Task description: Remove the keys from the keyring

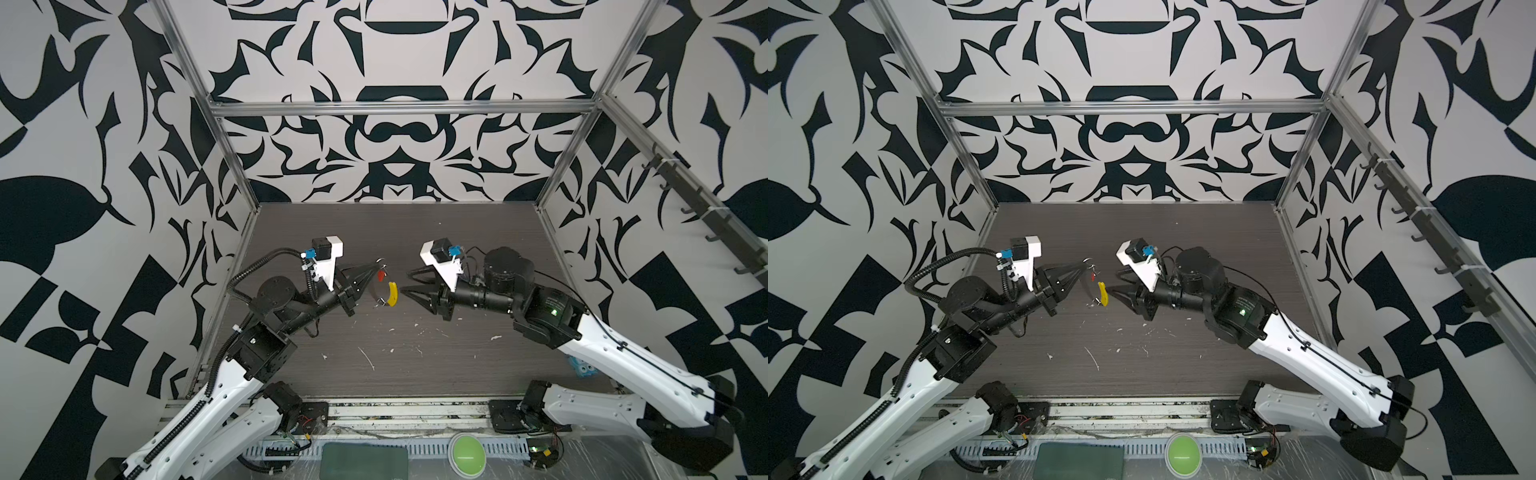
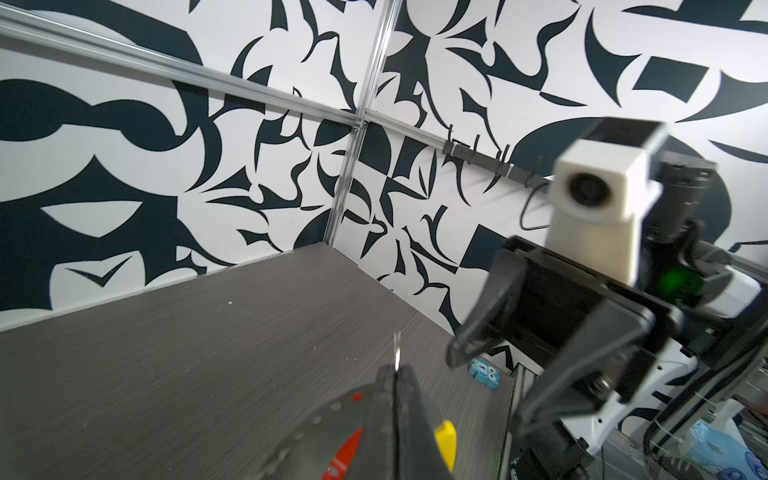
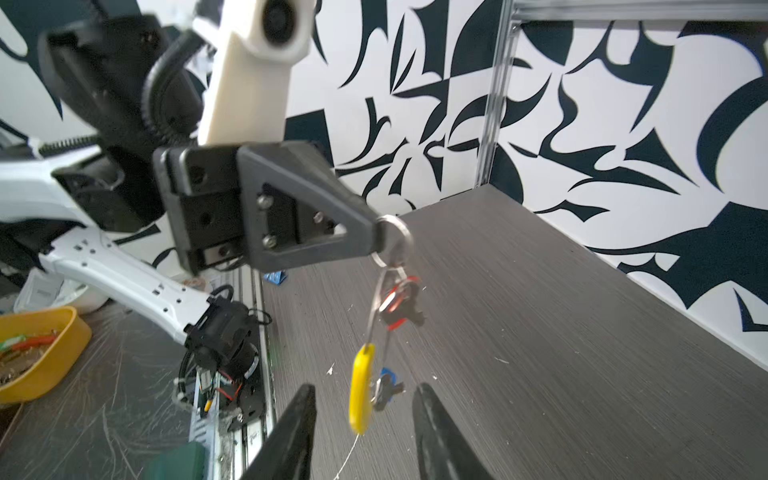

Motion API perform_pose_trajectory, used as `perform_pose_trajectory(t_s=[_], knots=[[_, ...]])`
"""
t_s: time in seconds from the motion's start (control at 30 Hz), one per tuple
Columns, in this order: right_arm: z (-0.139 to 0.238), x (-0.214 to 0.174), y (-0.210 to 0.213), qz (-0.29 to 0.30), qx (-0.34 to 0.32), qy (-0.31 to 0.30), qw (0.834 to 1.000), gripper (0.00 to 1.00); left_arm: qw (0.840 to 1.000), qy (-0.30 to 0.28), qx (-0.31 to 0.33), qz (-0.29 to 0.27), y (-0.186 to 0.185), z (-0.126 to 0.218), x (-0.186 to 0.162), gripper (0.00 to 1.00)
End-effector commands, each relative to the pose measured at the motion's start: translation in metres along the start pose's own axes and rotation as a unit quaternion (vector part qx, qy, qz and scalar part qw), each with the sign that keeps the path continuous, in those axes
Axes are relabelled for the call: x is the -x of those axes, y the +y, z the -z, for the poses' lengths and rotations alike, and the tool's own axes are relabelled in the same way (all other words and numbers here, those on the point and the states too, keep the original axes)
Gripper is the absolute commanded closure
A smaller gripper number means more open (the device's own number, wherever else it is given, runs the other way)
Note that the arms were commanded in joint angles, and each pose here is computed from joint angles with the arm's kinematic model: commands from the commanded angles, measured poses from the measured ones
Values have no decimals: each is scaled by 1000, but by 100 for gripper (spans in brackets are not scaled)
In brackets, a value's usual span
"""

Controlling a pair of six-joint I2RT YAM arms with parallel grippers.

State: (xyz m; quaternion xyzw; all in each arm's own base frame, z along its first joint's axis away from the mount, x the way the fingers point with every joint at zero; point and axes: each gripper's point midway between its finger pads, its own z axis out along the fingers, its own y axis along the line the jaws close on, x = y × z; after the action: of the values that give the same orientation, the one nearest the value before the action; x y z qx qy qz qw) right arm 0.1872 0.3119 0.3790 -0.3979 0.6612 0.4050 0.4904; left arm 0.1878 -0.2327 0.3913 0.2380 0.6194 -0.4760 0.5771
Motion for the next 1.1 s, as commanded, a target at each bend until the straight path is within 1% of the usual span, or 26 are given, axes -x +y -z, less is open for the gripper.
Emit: perform_pose_trajectory(t_s=[0.0, 0.03, 0.1, 0.23, 0.43, 0.63, 0.87, 1.07], knots=[[9, 39, -4, -49, 66, -86, 993, 57, 998, -34, -49, -15, -22, 5, 18, 100], [13, 46, -6, -59, 83, -104, 989, 56, 998, -34, -59, -15, -26, 6, 19, 100], [18, 57, 1, -60, 124, -124, 983, 54, 996, -36, -75, -14, -32, 8, 19, 100], [14, 70, 15, -63, 183, -123, 973, 54, 993, -41, -110, -15, -45, 12, 21, 100], [17, 79, 21, -76, 208, -139, 965, 56, 991, -37, -125, -11, -49, 12, 21, 100], [14, 79, 33, -83, 237, -130, 959, 59, 991, -34, -129, -6, -49, 9, 20, 100], [8, 75, 41, -84, 252, -118, 957, 66, 991, -32, -129, -4, -48, 7, 19, 100], [5, 70, 42, -84, 249, -106, 959, 73, 991, -31, -127, -4, -48, 7, 20, 100]])
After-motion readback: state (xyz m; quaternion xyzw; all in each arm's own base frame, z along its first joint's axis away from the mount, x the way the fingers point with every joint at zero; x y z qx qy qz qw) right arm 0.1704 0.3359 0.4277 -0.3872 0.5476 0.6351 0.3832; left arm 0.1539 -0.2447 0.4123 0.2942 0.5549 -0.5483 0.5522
